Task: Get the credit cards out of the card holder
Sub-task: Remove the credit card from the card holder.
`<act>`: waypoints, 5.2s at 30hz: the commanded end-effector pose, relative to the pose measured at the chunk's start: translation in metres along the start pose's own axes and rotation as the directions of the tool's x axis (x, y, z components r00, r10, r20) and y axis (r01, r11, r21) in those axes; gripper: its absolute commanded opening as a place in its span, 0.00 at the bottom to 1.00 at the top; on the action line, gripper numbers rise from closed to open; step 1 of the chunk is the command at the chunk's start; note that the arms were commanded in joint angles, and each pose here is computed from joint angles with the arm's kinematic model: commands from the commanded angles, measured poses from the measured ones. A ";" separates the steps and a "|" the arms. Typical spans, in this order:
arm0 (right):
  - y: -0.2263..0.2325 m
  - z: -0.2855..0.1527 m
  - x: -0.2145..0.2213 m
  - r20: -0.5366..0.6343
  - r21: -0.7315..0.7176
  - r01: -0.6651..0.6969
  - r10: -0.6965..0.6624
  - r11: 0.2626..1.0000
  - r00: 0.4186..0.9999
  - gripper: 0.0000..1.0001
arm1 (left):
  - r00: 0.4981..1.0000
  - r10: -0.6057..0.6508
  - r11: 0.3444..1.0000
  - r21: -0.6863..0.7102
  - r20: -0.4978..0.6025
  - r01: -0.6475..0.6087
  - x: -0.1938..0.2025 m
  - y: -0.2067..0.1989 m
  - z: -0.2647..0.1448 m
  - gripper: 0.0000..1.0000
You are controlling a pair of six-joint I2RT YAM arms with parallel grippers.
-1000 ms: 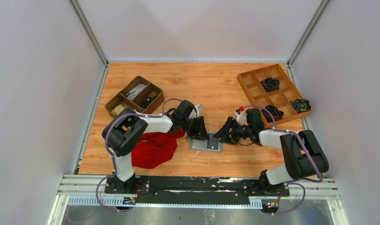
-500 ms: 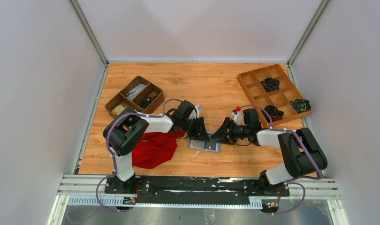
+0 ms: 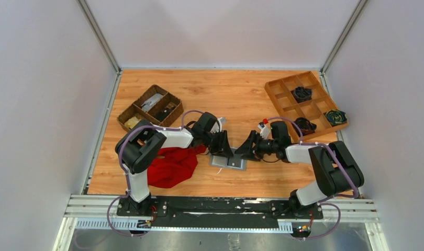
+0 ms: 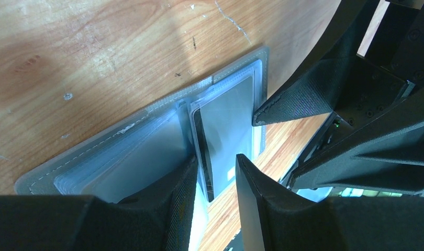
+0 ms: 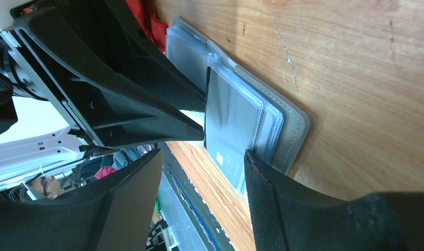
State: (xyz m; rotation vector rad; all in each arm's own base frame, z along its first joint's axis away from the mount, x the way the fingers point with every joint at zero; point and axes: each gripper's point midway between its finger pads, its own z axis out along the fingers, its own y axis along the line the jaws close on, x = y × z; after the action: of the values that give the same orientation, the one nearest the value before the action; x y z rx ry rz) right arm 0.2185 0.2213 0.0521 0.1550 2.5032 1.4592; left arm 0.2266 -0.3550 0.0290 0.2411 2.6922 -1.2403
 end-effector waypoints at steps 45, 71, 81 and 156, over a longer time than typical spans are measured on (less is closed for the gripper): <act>0.010 0.004 0.002 -0.021 -0.021 0.011 -0.011 1.000 1.000 0.63 | 0.997 -0.079 0.993 -0.084 0.027 0.081 0.008 0.038 -0.014 0.35; 0.010 -0.005 0.001 0.049 0.049 0.061 -0.063 0.997 0.997 0.62 | 0.998 0.016 1.000 0.005 0.069 -0.016 -0.007 0.000 -0.032 0.36; 0.001 0.002 0.005 0.019 0.048 0.027 -0.027 0.999 0.999 0.62 | 0.999 0.023 0.999 0.036 0.027 -0.024 -0.002 -0.010 -0.016 0.37; -0.005 0.005 0.014 0.014 0.071 0.030 -0.031 0.997 0.999 0.61 | 1.000 -0.017 1.000 -0.010 -0.002 0.017 0.007 0.015 -0.009 0.35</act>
State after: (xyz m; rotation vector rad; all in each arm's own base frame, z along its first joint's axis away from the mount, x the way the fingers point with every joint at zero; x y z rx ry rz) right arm 0.2155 0.2246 0.0535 0.1547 2.5034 1.3526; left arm 0.2237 -0.3429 0.0301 0.2077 2.6918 -1.2513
